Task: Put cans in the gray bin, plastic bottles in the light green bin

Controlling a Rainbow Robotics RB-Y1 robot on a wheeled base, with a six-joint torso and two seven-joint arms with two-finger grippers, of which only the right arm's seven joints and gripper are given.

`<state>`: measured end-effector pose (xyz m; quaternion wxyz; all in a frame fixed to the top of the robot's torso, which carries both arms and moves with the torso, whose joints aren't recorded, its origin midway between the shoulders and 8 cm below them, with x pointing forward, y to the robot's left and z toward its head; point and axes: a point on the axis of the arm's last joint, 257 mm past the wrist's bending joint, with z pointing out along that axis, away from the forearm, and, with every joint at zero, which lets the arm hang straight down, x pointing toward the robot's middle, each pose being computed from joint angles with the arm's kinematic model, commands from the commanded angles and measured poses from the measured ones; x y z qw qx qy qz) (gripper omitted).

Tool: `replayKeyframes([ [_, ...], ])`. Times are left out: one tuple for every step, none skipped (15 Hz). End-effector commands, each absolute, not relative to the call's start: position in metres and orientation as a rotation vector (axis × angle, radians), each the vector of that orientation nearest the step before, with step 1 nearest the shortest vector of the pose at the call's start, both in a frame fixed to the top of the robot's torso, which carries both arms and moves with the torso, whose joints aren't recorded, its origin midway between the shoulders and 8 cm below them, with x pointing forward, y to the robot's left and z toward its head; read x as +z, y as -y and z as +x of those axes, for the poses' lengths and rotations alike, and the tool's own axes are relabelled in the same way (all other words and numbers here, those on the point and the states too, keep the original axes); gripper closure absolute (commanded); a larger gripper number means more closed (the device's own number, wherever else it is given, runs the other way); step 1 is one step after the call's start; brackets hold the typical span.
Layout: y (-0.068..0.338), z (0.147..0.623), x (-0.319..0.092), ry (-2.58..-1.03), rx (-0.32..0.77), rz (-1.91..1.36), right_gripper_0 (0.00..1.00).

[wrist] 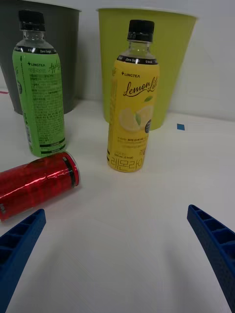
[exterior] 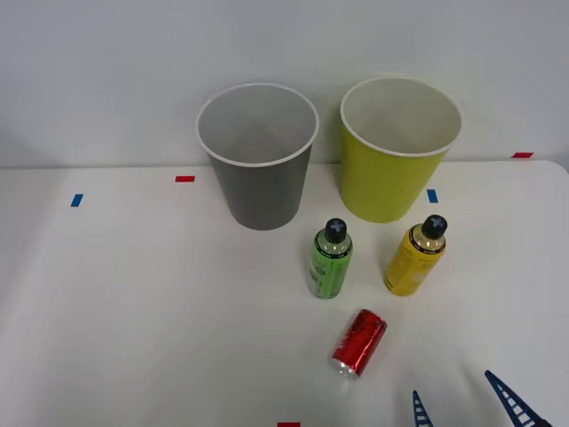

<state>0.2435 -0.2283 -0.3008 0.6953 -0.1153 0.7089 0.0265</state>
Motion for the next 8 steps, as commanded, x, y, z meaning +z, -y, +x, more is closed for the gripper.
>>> replayKeyframes([
  [0.2177,0.2587,-0.3105,-1.537,0.065,-0.301,0.00],
  [0.2152,0.2645,-0.3094,-1.517,0.036,-0.346,0.00],
  [0.2150,0.2675,-0.3074,-1.508,0.030,-0.346,0.00],
  [0.2167,0.2675,-0.3061,-1.506,0.033,-0.329,0.00],
  [0.2172,0.2672,-0.3061,-1.507,0.035,-0.330,0.00],
  [0.2172,0.2665,-0.3058,-1.508,0.046,-0.321,0.00],
  [0.2182,0.2650,-0.3047,-1.507,0.062,-0.306,0.00],
  [0.2192,0.2623,-0.3051,-1.512,0.077,-0.292,0.00],
])
